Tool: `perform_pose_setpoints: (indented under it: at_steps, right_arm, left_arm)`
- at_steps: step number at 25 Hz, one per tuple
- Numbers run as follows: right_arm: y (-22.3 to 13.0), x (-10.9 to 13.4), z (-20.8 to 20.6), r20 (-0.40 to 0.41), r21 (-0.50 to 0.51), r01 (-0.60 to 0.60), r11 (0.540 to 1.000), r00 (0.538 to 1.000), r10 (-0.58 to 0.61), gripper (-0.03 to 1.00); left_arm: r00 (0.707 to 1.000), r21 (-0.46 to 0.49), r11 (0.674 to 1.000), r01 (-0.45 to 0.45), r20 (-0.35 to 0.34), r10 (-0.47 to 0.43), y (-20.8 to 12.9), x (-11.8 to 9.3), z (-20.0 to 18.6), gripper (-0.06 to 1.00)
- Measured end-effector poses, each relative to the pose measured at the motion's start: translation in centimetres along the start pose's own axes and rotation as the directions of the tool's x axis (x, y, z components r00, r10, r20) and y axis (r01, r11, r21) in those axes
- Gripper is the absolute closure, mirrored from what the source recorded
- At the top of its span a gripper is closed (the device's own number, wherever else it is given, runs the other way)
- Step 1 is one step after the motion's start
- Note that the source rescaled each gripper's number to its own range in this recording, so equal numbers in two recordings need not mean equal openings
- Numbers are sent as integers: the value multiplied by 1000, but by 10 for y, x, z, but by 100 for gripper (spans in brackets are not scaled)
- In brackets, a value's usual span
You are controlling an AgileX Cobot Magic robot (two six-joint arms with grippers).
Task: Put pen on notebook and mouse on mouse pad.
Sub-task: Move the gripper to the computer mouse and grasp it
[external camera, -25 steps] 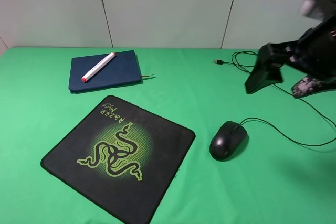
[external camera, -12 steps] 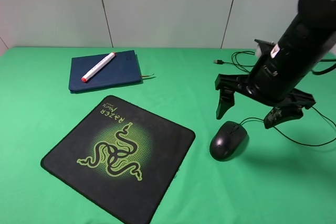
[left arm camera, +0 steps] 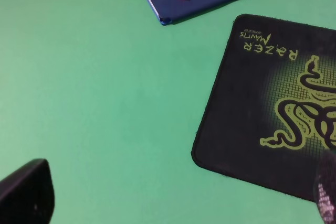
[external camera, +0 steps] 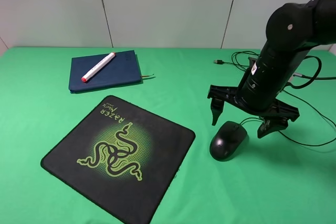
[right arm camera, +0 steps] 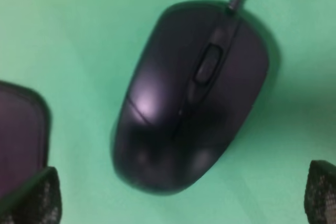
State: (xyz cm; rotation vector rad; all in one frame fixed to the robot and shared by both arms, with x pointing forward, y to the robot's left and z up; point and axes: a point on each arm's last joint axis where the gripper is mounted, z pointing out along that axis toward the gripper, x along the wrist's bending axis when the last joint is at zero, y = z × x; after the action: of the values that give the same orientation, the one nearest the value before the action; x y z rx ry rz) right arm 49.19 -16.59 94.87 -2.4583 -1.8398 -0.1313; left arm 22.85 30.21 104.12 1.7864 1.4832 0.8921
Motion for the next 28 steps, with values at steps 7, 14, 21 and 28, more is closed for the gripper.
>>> perform_pose_setpoints:
  at_steps: [7, 14, 21, 28]
  right_arm:
    - [7, 2, 25, 33, 14, -40, 999, 999, 40, -3]
    - [12, 2, 45, 56, 18, -72, 997, 996, 71, -3]
    - [14, 1, 56, 79, 12, -79, 997, 994, 78, -3]
    - [17, 2, 56, 75, -11, -71, 997, 995, 72, -3]
  left_arm:
    - [1000, -1, 1000, 2, 5, -2, 0, 0, 0, -6]
    - [1000, -1, 1000, 2, 5, -2, 0, 0, 0, -6]
    - [1000, -1, 1000, 2, 5, -2, 0, 0, 0, -6]
    - [1000, -1, 1000, 2, 5, -2, 0, 0, 0, -6]
